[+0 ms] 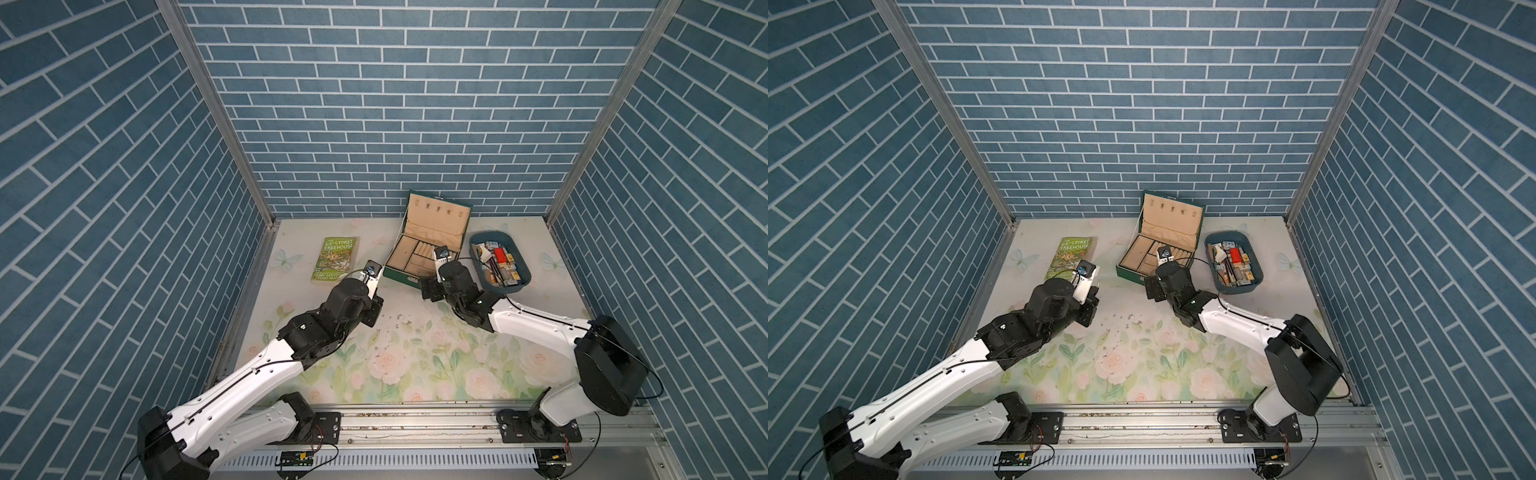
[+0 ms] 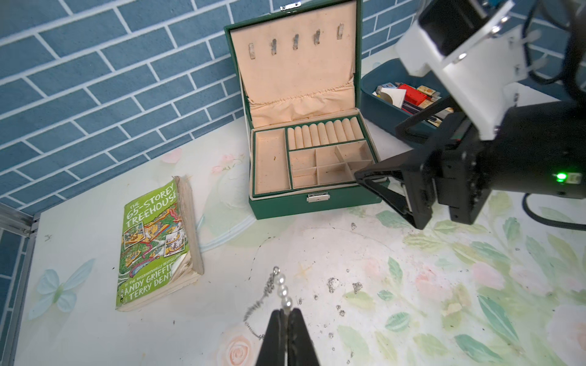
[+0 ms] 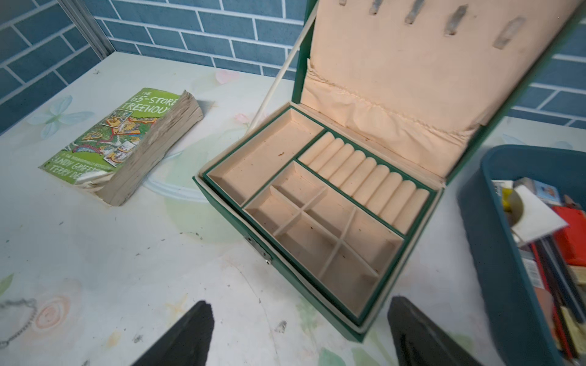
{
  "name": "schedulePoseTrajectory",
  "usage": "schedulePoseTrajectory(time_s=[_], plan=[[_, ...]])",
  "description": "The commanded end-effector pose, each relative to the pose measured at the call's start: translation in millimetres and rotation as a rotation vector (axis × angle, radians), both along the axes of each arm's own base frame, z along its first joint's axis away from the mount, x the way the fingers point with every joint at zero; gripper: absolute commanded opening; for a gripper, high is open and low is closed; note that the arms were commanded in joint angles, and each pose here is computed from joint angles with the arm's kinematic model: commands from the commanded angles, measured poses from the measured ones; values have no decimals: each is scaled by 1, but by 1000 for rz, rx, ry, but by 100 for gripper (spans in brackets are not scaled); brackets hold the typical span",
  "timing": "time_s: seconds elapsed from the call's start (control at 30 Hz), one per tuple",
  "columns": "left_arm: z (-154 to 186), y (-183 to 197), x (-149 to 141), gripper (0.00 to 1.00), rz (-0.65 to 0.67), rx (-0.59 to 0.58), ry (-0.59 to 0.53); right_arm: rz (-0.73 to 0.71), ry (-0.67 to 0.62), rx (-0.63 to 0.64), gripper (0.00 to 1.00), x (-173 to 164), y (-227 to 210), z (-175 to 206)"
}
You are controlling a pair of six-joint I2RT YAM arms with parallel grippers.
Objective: Put jewelry chain into jewelry box
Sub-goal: Pick up the necklace from the center of the board, then move the jewelry box to the center of the board.
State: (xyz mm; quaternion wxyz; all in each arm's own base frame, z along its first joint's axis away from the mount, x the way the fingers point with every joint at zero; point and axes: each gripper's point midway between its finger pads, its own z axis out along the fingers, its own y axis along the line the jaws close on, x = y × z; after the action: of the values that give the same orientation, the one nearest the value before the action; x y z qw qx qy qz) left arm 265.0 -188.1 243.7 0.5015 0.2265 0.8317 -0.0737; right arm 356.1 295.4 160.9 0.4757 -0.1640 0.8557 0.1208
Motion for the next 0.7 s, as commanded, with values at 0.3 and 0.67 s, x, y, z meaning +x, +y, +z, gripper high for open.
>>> schedulePoseTrajectory(time_s=[0.3,0.67], plan=[[15,28,-6,0,105,-55,-80,-204,154,215,78,50,37,-28],[10,33,-9,0,115,-59,-84,-268,153,126,77,90,59,-45]])
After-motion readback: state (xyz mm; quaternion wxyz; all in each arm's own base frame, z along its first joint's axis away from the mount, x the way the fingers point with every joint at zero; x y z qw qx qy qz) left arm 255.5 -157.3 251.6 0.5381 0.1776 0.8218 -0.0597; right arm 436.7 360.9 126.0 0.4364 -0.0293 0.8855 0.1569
